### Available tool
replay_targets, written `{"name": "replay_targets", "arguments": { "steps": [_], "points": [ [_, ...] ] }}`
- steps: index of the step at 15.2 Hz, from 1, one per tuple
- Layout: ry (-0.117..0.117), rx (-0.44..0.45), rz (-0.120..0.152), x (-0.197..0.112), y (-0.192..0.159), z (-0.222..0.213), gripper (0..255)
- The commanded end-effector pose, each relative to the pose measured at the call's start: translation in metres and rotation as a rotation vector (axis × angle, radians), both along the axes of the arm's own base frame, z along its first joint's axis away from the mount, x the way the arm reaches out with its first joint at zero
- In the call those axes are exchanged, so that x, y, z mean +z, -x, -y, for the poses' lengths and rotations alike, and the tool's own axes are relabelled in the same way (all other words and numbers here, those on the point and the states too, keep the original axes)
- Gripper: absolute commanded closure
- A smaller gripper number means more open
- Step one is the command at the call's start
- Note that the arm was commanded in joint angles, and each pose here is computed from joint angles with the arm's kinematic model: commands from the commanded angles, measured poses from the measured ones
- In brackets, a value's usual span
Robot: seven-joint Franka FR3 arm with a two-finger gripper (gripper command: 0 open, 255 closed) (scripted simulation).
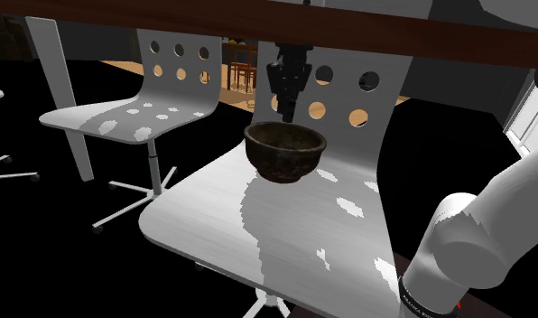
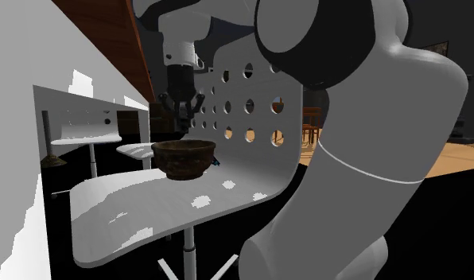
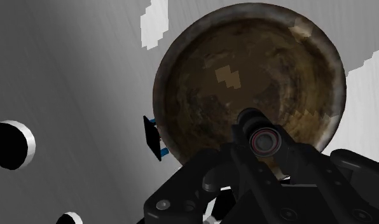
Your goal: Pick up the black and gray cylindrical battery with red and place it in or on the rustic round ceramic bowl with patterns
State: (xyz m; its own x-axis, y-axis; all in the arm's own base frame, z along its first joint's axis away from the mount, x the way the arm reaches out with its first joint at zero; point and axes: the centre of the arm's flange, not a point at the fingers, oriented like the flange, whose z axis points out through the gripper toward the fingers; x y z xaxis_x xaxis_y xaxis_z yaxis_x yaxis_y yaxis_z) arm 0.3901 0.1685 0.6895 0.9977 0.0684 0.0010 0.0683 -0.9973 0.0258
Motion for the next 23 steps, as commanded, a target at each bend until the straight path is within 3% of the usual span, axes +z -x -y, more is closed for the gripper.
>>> {"name": "replay_targets", "arguments": {
  "steps": [1,5,12,13,18,22,23],
  "points": [
    [0.000,0.000,0.001,-0.010,0.000,0.000,255],
    [0.000,0.000,0.001,-0.031,0.000,0.000,255],
    [0.000,0.000,0.001,-0.031,0.000,0.000,255],
    [0.000,0.000,0.001,-0.031,0.000,0.000,0],
    [0.000,0.000,0.001,-0.031,0.000,0.000,0],
    [0.000,0.000,0.001,0.019,0.000,-0.002,0],
    [0.000,0.000,0.001,0.019,0.000,-0.002,0]
  ]
}}
